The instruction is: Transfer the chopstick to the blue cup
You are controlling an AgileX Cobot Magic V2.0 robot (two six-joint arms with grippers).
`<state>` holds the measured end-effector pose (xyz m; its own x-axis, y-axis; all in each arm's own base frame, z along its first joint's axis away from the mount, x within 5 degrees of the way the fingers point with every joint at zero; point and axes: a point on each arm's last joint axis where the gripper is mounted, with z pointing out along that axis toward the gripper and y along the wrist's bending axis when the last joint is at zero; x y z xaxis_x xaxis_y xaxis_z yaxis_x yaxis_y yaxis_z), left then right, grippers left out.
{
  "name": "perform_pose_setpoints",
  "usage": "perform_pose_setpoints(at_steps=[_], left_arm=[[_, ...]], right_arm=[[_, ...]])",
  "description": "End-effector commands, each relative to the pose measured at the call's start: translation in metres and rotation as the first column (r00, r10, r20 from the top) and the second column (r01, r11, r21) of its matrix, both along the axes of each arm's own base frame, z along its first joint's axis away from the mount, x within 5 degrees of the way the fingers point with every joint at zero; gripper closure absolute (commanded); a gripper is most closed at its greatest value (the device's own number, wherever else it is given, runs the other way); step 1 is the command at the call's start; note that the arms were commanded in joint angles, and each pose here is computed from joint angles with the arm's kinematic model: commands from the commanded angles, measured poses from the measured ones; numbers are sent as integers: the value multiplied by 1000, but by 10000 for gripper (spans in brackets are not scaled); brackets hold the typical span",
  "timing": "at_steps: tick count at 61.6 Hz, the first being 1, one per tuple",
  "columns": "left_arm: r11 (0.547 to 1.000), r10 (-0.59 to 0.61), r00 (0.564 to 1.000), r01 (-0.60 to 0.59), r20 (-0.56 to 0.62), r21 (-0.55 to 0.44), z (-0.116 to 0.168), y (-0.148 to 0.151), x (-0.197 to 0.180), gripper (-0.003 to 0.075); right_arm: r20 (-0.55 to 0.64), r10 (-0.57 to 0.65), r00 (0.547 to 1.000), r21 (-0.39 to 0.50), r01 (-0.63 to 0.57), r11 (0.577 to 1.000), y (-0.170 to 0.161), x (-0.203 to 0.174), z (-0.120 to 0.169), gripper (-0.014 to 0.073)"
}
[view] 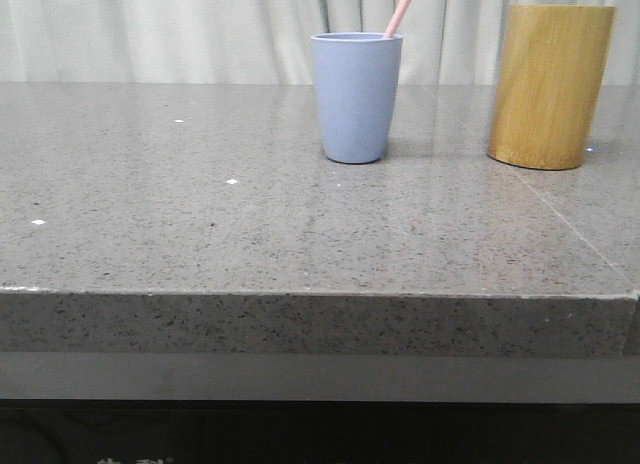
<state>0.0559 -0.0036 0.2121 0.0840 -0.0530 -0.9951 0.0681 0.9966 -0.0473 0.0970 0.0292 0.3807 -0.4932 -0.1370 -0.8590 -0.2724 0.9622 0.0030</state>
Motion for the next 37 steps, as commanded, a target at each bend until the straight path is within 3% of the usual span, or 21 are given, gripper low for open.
perform_pose_setpoints(at_steps=[1, 37], left_arm=[[1000, -2, 997, 3, 72, -8, 3, 0, -2, 739], [999, -20, 997, 22, 69, -26, 3, -1, -2, 739]], right_arm=[[90, -8, 996, 16, 7, 1000, -1, 2, 13, 663], [90, -8, 996, 16, 7, 1000, -1, 2, 13, 663]])
